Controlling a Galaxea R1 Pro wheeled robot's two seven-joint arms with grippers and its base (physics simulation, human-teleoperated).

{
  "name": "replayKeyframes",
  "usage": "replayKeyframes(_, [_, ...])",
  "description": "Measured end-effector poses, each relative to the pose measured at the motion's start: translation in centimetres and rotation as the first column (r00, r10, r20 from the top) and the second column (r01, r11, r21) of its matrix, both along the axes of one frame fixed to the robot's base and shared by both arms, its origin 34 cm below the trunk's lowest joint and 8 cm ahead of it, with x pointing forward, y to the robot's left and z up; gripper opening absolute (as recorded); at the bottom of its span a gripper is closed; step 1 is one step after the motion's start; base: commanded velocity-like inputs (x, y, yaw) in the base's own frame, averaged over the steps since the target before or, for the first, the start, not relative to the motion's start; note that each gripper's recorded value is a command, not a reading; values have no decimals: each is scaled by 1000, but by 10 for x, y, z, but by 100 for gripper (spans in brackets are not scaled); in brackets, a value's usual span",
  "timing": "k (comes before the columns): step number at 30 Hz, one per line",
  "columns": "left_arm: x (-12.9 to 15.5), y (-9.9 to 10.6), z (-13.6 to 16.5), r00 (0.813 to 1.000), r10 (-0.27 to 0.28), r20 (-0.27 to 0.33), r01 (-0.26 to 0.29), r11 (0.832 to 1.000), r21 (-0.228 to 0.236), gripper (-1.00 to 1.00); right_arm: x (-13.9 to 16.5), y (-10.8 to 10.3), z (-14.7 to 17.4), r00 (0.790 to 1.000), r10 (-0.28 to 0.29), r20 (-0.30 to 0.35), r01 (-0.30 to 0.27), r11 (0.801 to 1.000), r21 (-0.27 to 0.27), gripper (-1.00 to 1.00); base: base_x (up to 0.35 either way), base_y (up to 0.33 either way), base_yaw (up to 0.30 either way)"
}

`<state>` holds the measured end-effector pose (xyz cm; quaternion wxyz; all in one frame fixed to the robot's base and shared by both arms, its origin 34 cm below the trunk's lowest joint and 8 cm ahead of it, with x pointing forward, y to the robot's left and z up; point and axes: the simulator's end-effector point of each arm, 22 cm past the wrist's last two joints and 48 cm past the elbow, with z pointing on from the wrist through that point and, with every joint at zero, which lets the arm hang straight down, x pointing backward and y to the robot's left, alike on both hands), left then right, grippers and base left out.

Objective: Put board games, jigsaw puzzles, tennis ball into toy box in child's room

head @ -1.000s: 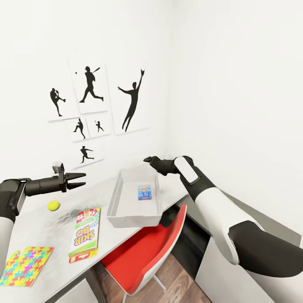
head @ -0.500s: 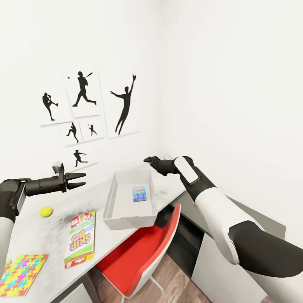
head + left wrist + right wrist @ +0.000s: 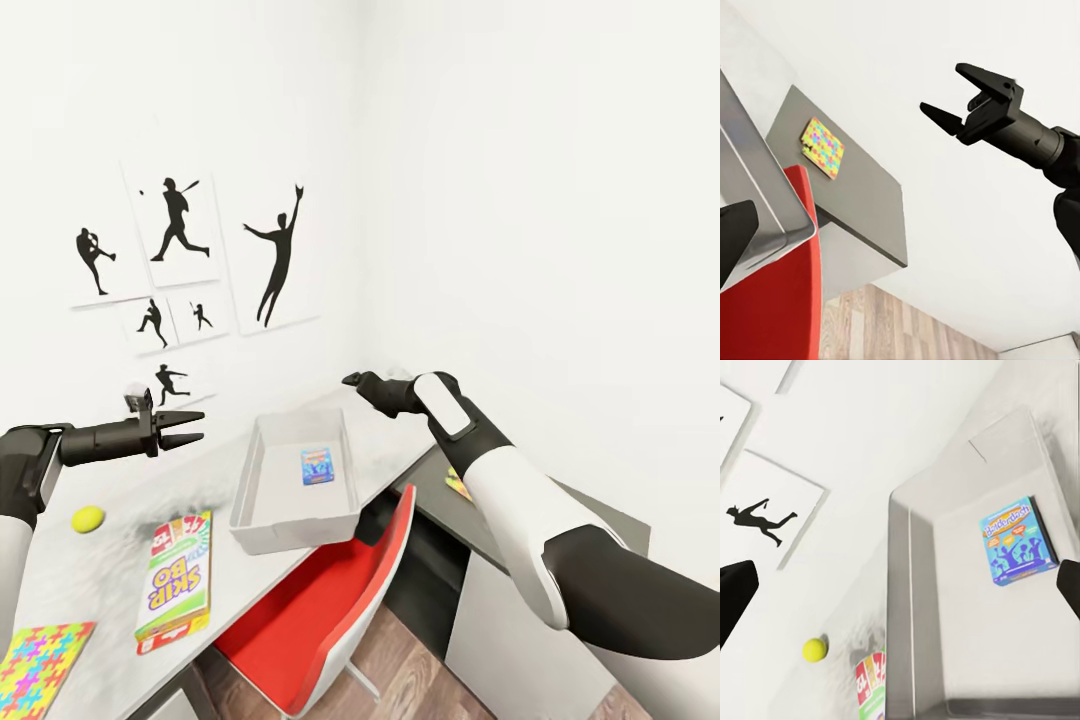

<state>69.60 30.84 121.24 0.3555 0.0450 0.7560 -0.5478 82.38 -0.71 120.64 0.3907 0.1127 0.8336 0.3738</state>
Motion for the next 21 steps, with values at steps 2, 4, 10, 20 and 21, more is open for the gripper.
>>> replayKeyframes(2, [0, 0, 0, 1000, 0, 1, 0, 1000, 0, 100, 0, -1, 0, 1000, -4, 2, 4, 1000, 1, 100, 0, 1, -19])
replayKeyframes(4, [0, 0, 0, 1000, 0, 2, 0, 1000, 1, 100, 1, -1, 0, 1000, -7, 2, 7, 1000, 2, 100, 0, 0, -11])
replayKeyframes(10, [0, 0, 1, 1000, 0, 3, 0, 1000, 1, 100, 1, -1, 0, 1000, -9, 3, 9, 1000, 3, 100, 0, 23, -99])
replayKeyframes(20, [0, 0, 0, 1000, -1, 3, 1, 1000, 2, 100, 1, -2, 0, 1000, -11, 3, 11, 1000, 3, 100, 0, 14, -261])
replayKeyframes(21, [0, 0, 0, 1000, -1, 3, 1, 1000, 2, 100, 1, -2, 0, 1000, -11, 2, 11, 1000, 3, 100, 0, 2, -278])
